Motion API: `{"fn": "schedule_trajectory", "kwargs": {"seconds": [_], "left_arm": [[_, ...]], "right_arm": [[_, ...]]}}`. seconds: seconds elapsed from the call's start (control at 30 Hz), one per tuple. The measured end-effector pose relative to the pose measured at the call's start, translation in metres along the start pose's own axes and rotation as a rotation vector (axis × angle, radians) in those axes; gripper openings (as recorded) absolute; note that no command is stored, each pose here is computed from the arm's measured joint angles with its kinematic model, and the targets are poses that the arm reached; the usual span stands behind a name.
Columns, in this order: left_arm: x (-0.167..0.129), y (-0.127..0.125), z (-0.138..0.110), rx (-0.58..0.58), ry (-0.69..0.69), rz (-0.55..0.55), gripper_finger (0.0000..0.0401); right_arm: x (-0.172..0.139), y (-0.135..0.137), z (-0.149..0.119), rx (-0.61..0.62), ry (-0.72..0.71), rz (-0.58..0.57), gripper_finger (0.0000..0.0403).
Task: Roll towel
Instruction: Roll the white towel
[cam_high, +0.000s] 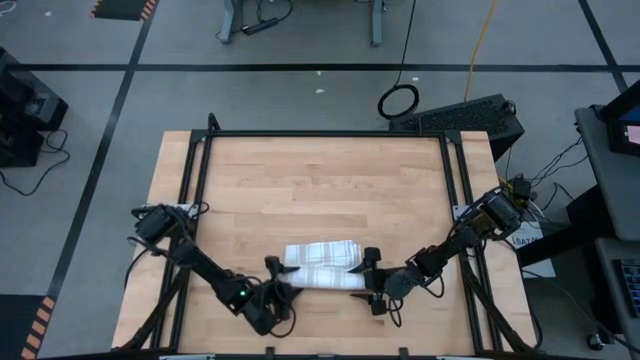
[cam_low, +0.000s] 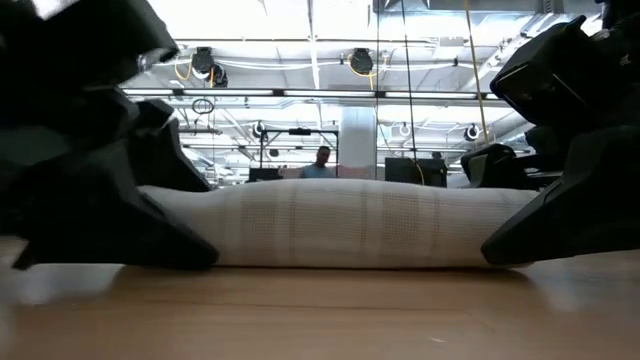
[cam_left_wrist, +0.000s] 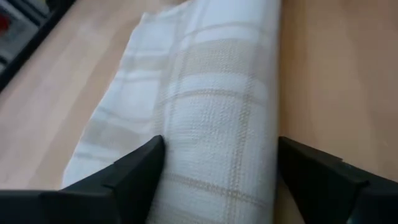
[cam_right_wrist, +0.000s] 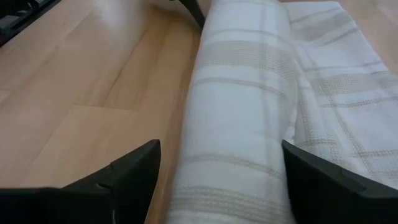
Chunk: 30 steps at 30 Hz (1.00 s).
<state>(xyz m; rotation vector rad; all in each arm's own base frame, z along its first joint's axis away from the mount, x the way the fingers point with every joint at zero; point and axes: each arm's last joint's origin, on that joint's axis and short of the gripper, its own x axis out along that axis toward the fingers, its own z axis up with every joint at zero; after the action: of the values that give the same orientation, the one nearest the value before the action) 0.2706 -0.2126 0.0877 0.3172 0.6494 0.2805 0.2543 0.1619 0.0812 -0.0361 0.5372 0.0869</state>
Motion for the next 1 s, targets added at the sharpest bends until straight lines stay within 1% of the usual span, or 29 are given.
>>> {"fn": "schedule_trajectory", "kwargs": {"seconds": [0.13, 0.3, 0.4, 0.47, 0.57, 0.73, 0.83, 0.93, 1.0], "left_arm": [[0.002, 0.003, -0.003, -0.041, 0.031, 0.014, 0.0261], [0.000, 0.002, -0.003, -0.044, 0.034, 0.001, 0.0186], [-0.002, 0.000, -0.004, -0.042, 0.035, -0.011, 0.0153], [-0.002, 0.000, -0.004, -0.044, 0.041, -0.026, 0.0139], [-0.003, -0.001, -0.004, -0.061, 0.045, -0.029, 0.0129], [-0.004, 0.000, -0.004, -0.086, 0.068, -0.060, 0.0127], [-0.008, 0.001, 0.001, -0.097, 0.080, -0.103, 0.0126], [-0.012, 0.003, 0.005, -0.093, 0.094, -0.153, 0.0126], [-0.015, 0.004, 0.007, -0.090, 0.107, -0.188, 0.0126]], "right_arm": [[0.000, 0.001, 0.000, 0.002, 0.000, 0.001, 0.0300], [-0.001, 0.002, 0.002, 0.000, -0.025, -0.012, 0.0300], [-0.007, 0.004, 0.006, -0.060, -0.049, -0.038, 0.0300], [-0.013, 0.007, 0.010, -0.119, -0.054, -0.050, 0.0305], [-0.023, 0.011, 0.016, -0.173, -0.066, -0.057, 0.0319], [-0.040, 0.026, 0.023, -0.256, -0.120, -0.045, 0.0341], [-0.046, 0.036, 0.019, -0.279, -0.133, -0.071, 0.0343], [-0.042, 0.041, 0.010, -0.283, -0.145, -0.105, 0.0343], [-0.038, 0.044, 0.007, -0.272, -0.173, -0.100, 0.0340]]}}
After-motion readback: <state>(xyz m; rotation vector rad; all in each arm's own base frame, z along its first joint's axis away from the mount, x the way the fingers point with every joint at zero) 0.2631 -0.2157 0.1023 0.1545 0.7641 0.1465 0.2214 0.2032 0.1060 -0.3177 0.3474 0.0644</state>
